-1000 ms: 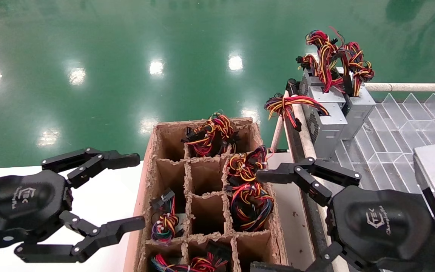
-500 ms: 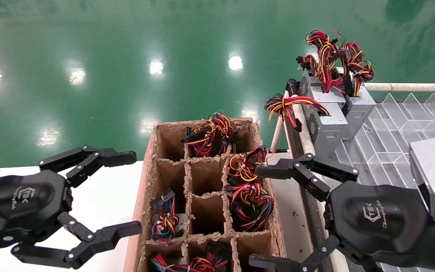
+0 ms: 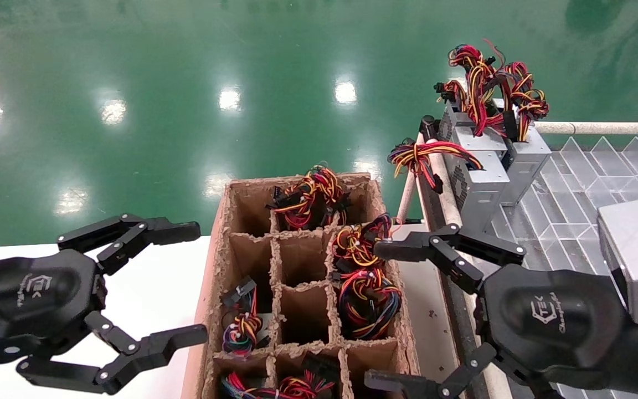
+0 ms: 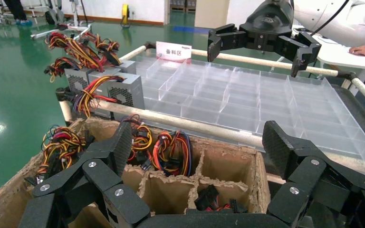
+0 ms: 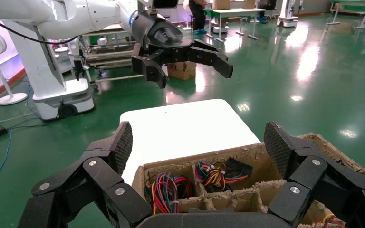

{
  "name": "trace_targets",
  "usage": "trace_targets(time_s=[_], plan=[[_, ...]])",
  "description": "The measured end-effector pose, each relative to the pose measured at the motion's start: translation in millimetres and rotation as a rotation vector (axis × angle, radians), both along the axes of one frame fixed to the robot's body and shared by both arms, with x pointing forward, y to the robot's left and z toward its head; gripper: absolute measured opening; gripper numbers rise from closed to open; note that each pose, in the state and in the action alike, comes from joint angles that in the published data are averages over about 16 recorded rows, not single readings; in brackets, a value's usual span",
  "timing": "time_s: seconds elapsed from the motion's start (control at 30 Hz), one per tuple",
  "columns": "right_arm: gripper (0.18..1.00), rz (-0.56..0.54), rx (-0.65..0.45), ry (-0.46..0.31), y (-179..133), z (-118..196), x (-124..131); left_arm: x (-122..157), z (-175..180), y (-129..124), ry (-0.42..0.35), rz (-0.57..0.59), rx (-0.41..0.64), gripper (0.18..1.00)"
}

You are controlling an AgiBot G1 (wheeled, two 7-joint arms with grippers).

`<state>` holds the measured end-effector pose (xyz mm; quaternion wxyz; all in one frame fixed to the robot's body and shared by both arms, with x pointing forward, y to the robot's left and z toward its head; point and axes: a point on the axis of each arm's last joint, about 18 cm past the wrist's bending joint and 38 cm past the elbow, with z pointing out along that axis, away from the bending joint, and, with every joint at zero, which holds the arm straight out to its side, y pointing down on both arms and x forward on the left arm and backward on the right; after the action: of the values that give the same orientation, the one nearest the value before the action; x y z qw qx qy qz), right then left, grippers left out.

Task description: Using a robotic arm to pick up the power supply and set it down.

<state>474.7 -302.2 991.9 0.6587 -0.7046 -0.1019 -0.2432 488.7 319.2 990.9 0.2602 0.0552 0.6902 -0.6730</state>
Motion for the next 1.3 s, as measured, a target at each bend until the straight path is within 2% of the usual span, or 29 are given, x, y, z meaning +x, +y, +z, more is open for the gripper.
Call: trace_targets(time_s=[1.3], plan=[[1.000,-0.002,0.000,-0.001,0.1,0.3,0.8,0.0,0.0,0.0,0.000,0.000,0.000,1.001]])
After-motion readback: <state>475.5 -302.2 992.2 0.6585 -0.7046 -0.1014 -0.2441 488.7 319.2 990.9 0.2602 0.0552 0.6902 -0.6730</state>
